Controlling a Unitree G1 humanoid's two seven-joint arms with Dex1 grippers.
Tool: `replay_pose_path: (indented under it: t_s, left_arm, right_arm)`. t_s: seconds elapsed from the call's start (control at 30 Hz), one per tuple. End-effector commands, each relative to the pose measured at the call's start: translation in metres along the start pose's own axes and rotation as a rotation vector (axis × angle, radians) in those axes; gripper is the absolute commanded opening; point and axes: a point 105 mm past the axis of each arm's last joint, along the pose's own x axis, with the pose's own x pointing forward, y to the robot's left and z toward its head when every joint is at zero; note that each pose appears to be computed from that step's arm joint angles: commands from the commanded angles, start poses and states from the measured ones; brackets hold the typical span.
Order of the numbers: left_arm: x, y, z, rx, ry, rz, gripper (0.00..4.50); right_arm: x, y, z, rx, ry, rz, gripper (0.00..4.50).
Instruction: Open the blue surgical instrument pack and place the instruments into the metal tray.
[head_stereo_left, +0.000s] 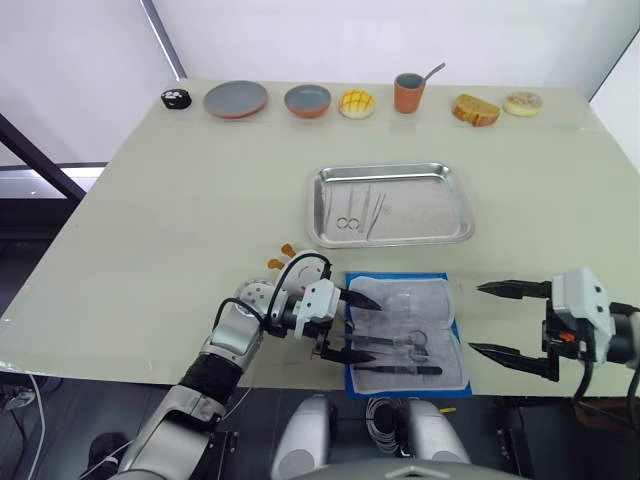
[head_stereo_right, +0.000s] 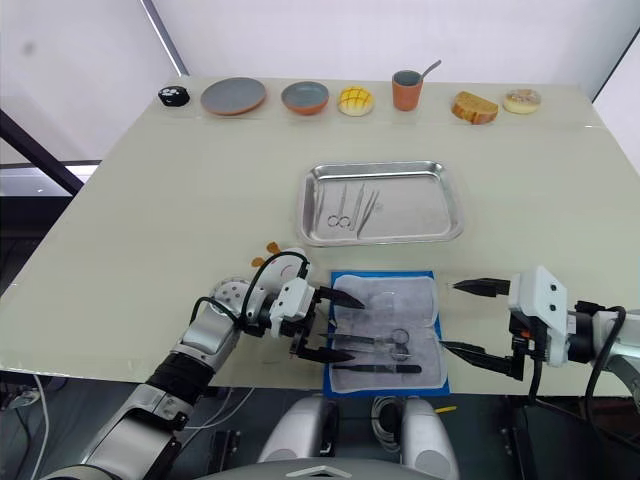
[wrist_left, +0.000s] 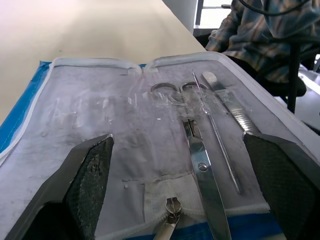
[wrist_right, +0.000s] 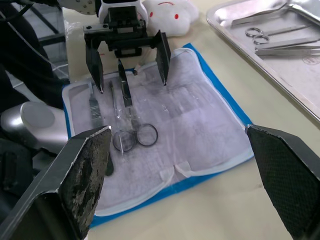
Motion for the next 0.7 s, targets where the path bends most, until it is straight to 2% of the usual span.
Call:
replay_pose_path:
  t_s: [0.03, 0.23, 0.33, 0.37, 0.4, 0.47, 0.7]
  left_arm:
    - [-0.003, -0.006, -0.019, -0.045, 0.063, -0.017, 4.38]
    - [-0.001, -0.006, -0.016, -0.034, 0.068, -0.028, 4.38]
    - [0.0, -0.007, -0.015, -0.029, 0.072, -0.026, 4.38]
    - [0.001, -0.007, -0.015, -0.029, 0.075, -0.026, 4.5]
    - [0.001, -0.008, -0.015, -0.029, 0.077, -0.025, 4.5]
    - [0.001, -0.009, -0.016, -0.03, 0.08, -0.025, 4.5]
    - [0.0, -0.012, -0.017, -0.029, 0.087, -0.028, 4.5]
  right_arm:
    - [0.009, 0.003, 0.011, -0.022, 0.02, 0.019, 4.5]
    - [0.034, 0.0, 0.002, -0.101, 0.176, 0.002, 4.5]
    - [0.047, 0.002, -0.002, -0.091, 0.207, 0.015, 4.5]
    - [0.052, 0.003, -0.002, -0.097, 0.211, 0.026, 3.99]
    - [0.055, 0.004, -0.002, -0.103, 0.215, 0.034, 3.88]
    - [0.061, 0.004, -0.002, -0.126, 0.229, 0.041, 3.07]
    - [0.072, 0.017, -0.004, -0.145, 0.243, 0.111, 3.07]
